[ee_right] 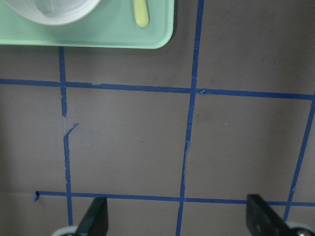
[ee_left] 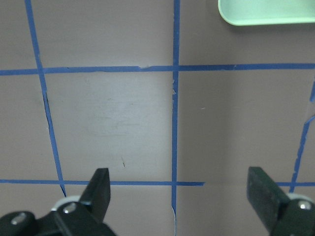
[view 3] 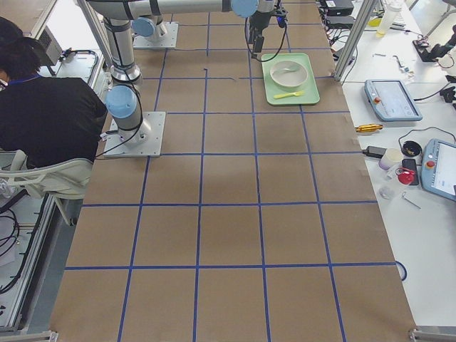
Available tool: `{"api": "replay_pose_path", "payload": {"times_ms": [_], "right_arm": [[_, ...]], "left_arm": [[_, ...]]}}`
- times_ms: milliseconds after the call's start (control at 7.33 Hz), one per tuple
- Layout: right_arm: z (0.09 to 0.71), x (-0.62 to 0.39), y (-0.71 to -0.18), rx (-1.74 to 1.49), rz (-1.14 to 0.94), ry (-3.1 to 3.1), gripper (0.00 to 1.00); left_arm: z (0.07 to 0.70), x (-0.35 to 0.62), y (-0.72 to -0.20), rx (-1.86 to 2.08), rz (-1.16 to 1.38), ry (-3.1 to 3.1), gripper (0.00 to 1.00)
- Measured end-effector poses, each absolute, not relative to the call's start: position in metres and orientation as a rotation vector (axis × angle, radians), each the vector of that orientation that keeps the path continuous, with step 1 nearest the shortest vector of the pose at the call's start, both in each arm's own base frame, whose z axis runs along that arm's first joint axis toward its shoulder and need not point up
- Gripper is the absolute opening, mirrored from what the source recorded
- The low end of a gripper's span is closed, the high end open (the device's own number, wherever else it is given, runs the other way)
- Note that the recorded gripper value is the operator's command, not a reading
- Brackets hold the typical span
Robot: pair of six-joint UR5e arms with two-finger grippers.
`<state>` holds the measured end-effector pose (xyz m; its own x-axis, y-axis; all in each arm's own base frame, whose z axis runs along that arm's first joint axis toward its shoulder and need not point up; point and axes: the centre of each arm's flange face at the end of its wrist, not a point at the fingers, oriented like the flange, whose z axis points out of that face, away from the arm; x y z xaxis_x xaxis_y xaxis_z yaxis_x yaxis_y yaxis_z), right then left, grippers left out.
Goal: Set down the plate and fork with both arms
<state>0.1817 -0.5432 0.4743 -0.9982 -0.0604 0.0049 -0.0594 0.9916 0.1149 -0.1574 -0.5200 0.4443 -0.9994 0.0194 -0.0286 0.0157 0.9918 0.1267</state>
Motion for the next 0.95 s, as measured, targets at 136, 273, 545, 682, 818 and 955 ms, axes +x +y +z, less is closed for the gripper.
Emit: {"api": "replay_pose_path", "payload": {"times_ms": [136, 273, 545, 682, 818, 955], "right_arm": [[0.474, 0.184, -0.543, 0.073, -0.182, -3.129, 1.00], [0.472, 0.184, -0.544, 0.063, -0.186, -3.130, 1.00], [0.471, 0.185, -0.544, 0.058, -0.190, -3.130, 1.00], [0.471, 0.185, -0.544, 0.057, -0.190, -3.130, 1.00], [0.471, 0.185, -0.544, 0.057, -0.187, -3.130, 1.00], [0.471, 0.185, -0.544, 0.056, -0.184, -3.130, 1.00]], "left_arm": [[0.447, -0.161, -0.516, 0.036, 0.207, 3.109, 1.00], [0.453, -0.163, -0.510, 0.041, 0.207, 3.114, 1.00], [0.463, -0.164, -0.500, 0.038, 0.203, 3.125, 1.00], [0.461, -0.164, -0.499, 0.033, 0.211, 3.124, 1.00], [0.458, -0.163, -0.500, 0.028, 0.219, 3.121, 1.00], [0.456, -0.163, -0.500, 0.026, 0.224, 3.117, 1.00]]}}
